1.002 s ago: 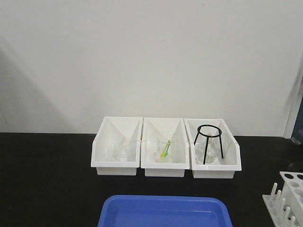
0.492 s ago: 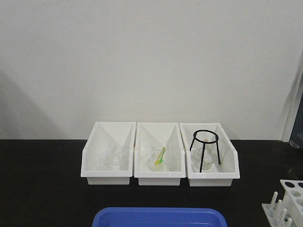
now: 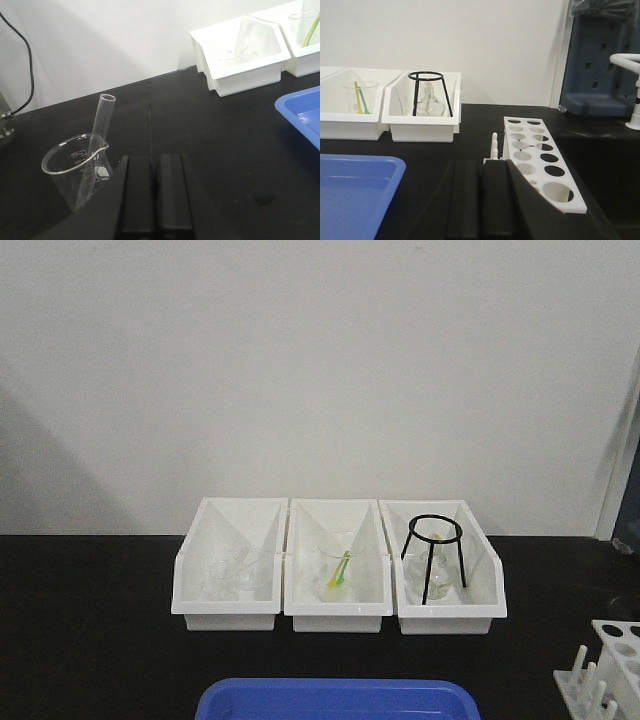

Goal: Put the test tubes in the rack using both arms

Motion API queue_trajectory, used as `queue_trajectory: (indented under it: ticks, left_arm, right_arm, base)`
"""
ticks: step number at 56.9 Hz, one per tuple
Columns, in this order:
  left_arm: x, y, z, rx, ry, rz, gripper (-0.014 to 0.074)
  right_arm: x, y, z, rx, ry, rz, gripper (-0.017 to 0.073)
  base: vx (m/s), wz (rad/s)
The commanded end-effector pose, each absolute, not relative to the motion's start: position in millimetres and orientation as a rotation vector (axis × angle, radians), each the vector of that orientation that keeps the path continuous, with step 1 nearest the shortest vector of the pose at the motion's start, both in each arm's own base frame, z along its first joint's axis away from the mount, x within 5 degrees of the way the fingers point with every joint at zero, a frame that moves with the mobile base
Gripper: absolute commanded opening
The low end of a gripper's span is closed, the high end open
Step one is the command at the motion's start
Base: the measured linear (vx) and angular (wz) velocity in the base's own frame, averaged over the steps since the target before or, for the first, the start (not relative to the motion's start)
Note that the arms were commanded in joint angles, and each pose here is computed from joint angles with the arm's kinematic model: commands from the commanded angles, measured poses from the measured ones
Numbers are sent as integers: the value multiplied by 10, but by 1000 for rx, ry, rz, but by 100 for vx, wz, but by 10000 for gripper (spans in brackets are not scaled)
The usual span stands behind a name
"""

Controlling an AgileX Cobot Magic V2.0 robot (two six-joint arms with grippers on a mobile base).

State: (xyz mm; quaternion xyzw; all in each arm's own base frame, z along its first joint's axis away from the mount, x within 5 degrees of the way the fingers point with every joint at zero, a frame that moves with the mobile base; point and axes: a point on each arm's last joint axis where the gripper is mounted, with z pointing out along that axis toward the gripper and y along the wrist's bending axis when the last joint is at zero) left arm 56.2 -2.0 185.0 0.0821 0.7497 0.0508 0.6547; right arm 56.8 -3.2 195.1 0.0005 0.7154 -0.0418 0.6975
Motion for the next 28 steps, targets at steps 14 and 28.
queue_trajectory:
  ticks: [14,28]
  left_arm:
    - [566,-15,1892,218,1571,178,-20]
    - [564,-12,1958,44,1510,12,-20]
  right_arm:
    - [565,-40,1988,2,1521,-113,-7]
    - [565,-40,1988,2,1521,-113,-7]
  base:
    - [0,0]
    - [0,0]
